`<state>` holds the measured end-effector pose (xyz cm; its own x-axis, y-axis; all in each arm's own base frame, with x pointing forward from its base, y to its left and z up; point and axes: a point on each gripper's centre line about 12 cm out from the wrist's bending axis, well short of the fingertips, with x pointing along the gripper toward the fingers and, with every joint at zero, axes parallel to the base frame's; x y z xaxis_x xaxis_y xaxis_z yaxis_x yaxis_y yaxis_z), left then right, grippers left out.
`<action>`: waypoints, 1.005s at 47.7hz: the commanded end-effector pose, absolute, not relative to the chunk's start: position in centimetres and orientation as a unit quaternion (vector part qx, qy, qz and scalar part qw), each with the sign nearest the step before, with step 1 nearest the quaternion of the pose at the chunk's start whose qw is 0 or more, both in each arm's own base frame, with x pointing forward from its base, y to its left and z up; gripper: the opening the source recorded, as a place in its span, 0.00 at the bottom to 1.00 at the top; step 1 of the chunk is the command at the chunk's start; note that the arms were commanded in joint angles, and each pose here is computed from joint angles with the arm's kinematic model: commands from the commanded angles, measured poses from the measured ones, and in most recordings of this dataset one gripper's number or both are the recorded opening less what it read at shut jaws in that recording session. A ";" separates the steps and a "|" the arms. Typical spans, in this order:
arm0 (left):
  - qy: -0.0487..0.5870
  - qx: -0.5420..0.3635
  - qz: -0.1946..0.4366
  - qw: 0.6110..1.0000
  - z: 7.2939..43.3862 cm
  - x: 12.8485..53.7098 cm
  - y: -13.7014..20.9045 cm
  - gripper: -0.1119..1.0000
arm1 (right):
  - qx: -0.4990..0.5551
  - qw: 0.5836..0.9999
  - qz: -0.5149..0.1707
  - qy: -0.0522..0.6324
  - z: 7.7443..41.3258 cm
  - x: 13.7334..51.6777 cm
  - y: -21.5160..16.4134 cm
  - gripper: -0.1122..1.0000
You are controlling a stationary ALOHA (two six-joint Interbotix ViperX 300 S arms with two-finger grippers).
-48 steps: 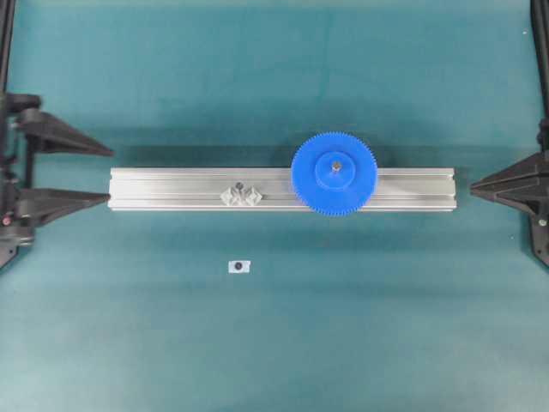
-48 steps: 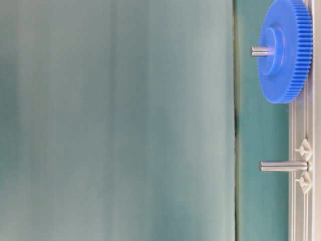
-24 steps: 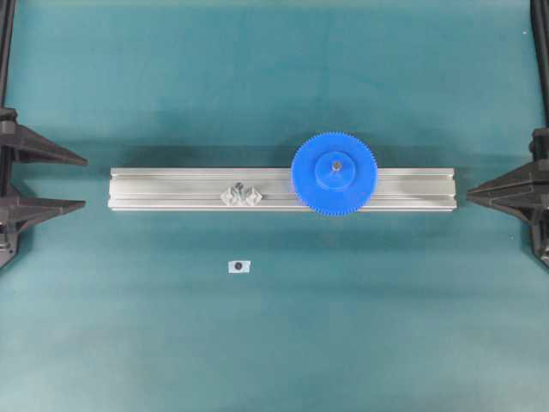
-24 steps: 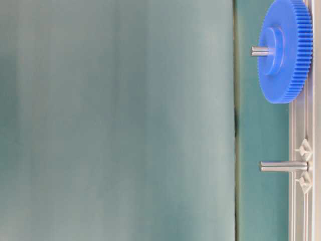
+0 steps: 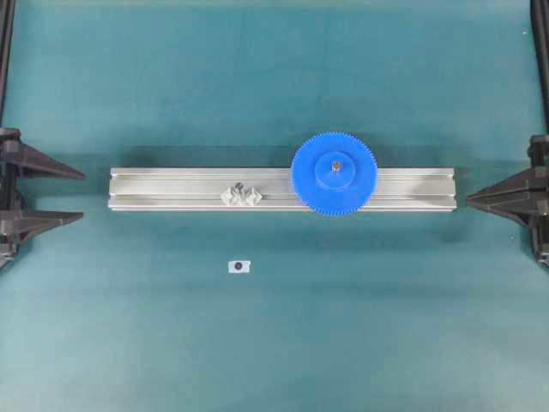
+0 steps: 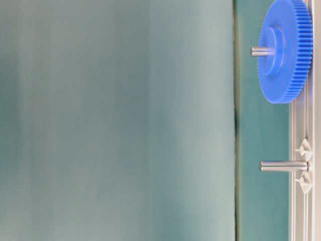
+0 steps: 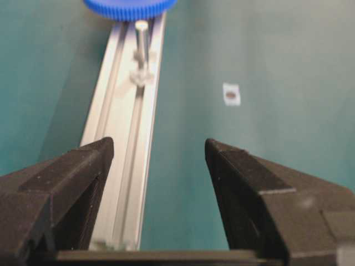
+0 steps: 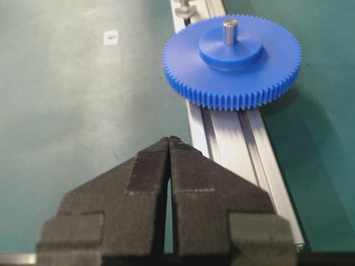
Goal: Find the location of the shaft and insert the large gear.
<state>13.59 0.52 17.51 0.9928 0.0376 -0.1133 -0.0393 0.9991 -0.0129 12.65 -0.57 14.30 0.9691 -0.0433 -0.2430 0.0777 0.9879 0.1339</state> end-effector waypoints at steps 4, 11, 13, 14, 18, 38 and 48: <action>0.083 -0.007 0.018 0.996 15.8 13.3 0.5 0.74 | 0.069 0.991 -0.030 0.110 14.7 12.8 -0.6 0.12; 0.087 -0.006 0.018 0.996 15.6 13.3 0.5 0.74 | 0.069 0.991 -0.030 0.109 14.7 12.8 -0.6 0.12; 0.087 -0.005 0.017 0.996 15.6 13.3 0.5 0.74 | 0.069 0.991 -0.030 0.110 14.6 12.8 -0.6 0.12; 0.087 -0.004 0.017 0.996 15.6 13.3 0.5 0.74 | 0.069 0.991 -0.030 0.109 14.7 12.8 -0.6 0.12; 0.087 -0.004 0.018 0.996 15.6 13.3 0.5 0.74 | 0.069 0.991 -0.030 0.109 14.7 12.8 -0.6 0.12; 0.087 -0.005 0.018 0.996 15.6 13.3 0.5 0.74 | 0.069 0.991 -0.030 0.110 14.6 12.8 -0.6 0.12; 0.086 -0.005 0.018 0.996 15.6 13.3 0.5 0.74 | 0.070 0.991 -0.030 0.110 14.6 12.8 -0.6 0.12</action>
<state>13.05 0.48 15.22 0.9838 0.0357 -0.1755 -0.0381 0.9992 -0.0100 12.65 -0.57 14.31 0.9694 -0.0433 -0.2415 0.0775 0.9880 0.1339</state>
